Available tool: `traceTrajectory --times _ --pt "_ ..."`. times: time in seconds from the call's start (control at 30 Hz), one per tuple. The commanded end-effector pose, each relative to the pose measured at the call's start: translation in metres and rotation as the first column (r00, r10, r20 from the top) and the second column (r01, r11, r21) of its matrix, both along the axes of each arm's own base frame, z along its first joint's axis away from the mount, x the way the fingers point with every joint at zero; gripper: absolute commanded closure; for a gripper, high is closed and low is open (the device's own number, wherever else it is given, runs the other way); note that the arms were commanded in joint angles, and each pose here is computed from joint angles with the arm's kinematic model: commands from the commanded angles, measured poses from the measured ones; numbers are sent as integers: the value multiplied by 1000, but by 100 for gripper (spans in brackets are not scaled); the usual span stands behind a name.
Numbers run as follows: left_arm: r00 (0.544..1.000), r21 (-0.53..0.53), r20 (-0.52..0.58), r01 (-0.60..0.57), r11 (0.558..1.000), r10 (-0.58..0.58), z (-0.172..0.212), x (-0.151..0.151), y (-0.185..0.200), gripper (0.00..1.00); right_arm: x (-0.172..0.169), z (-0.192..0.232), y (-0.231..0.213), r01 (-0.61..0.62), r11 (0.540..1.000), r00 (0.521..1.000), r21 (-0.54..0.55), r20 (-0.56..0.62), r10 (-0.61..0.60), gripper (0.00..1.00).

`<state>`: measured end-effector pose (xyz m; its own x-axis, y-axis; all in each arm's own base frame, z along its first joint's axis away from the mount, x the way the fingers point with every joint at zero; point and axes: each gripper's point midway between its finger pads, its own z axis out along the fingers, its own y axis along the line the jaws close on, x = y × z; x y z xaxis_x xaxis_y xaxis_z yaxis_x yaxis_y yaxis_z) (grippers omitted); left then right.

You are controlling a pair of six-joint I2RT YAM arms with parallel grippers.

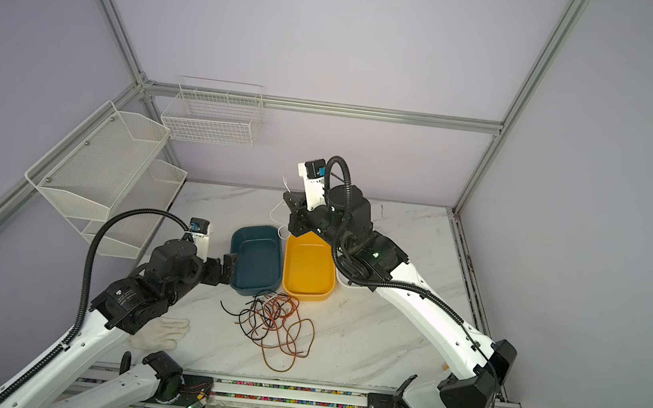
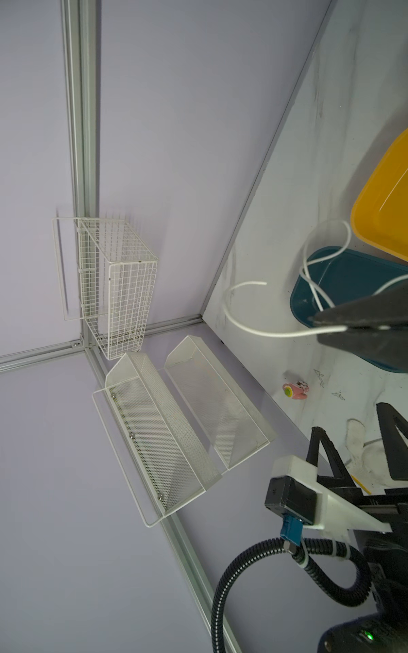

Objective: Untangle the cables
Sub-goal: 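Lift the white cable high out of the bundle with the right gripper, then carry the white cable over the teal tray and open the right gripper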

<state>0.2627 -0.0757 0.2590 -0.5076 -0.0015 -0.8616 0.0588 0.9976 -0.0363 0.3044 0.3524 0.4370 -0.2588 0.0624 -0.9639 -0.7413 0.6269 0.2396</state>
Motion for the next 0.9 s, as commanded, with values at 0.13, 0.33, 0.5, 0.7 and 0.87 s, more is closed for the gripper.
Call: traceTrajectory --times 0.13,0.33,0.5,0.7,0.87 --pt "995 38 -20 -100 994 100 -21 1 16 0 -2 -14 21 -99 994 995 42 -10 100 100" --pt "991 41 3 -131 991 131 -17 0 23 0 -3 -30 28 -129 991 991 40 -34 130 100" --pt "988 43 26 -152 987 151 -14 -1 28 0 -1 -50 38 -157 987 984 39 -75 159 100" --pt "987 45 29 -158 986 157 -13 -1 30 0 4 -75 49 -173 985 978 26 -115 175 100" --pt "988 42 30 -150 988 149 -12 -1 28 0 12 -107 64 -194 981 965 19 -174 194 100"
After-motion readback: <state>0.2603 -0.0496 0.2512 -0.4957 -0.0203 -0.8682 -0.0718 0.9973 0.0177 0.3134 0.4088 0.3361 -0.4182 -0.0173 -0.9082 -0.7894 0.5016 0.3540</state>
